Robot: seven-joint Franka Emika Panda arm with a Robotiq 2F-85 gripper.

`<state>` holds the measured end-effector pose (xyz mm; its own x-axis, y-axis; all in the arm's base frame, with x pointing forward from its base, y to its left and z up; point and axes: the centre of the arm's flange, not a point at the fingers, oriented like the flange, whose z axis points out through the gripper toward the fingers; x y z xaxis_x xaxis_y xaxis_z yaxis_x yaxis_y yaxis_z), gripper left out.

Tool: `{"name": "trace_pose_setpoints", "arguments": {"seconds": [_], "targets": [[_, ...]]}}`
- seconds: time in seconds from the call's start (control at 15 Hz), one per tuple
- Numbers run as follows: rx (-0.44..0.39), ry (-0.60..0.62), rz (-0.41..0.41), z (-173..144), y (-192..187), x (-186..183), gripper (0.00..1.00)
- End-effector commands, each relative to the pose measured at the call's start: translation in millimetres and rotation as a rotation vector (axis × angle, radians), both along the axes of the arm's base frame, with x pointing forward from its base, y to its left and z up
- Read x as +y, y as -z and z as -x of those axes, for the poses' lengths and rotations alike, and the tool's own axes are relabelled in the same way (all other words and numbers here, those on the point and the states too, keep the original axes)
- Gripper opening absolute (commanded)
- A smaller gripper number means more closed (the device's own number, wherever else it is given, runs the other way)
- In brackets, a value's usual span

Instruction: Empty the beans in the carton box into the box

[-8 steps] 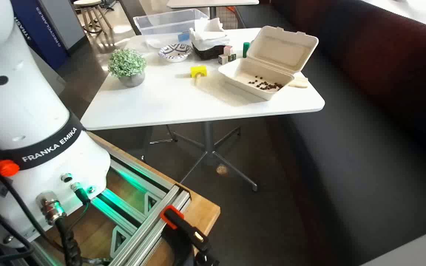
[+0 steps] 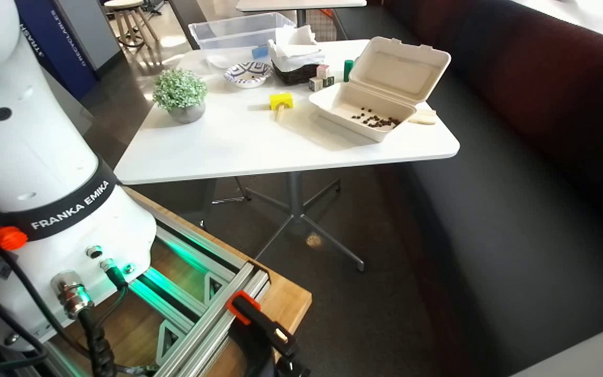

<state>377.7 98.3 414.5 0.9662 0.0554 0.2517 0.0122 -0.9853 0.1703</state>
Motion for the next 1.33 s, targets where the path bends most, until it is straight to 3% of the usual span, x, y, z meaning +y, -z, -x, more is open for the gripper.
{"name": "trace_pose_setpoints", "arguments": {"seconds": [0.0, 0.13, 0.4, 0.6, 0.87, 1.07, 1.13, 1.27], "targets": [[-0.001, -0.003, -0.008, -4, 0, -3, 1.00], [0.001, 0.021, -0.048, -22, 0, -24, 1.00], [0.075, 0.069, -0.141, -58, 9, -117, 1.00], [0.166, -0.012, -0.236, -77, 31, -195, 1.00], [0.167, -0.135, -0.364, -100, 57, -263, 1.00], [0.167, -0.085, -0.528, -121, 66, -288, 1.00], [0.130, -0.099, -0.442, -79, 48, -258, 1.00], [0.128, -0.089, -0.490, -86, 48, -276, 1.00]]}}
